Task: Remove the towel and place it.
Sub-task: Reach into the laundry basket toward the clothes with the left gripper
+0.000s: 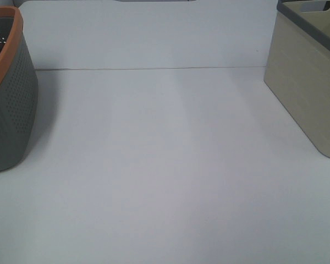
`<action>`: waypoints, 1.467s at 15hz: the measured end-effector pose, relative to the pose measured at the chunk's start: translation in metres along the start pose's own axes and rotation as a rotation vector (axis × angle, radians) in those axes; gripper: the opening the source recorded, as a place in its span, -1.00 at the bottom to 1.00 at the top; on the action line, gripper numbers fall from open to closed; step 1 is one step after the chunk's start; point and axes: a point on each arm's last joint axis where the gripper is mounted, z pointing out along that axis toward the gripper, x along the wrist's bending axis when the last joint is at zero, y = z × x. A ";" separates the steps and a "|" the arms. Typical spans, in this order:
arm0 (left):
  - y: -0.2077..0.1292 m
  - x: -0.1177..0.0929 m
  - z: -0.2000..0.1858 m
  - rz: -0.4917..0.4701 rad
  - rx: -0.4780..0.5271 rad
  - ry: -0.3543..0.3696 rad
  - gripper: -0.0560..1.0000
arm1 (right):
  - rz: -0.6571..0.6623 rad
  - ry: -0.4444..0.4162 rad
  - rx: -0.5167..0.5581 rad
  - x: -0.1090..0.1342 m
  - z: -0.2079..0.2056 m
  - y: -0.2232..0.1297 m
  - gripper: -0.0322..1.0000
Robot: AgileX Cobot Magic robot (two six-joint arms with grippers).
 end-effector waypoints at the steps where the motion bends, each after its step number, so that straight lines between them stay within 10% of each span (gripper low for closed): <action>1: 0.000 0.000 0.000 0.000 0.000 0.000 0.95 | 0.000 0.000 0.000 0.000 0.000 0.000 0.72; 14: 0.002 0.000 0.002 0.011 0.019 -0.002 0.95 | 0.000 0.000 0.000 0.000 0.000 0.000 0.72; 22: 0.113 0.012 0.031 0.198 0.332 -0.103 0.95 | 0.000 0.000 0.000 0.000 0.000 0.000 0.72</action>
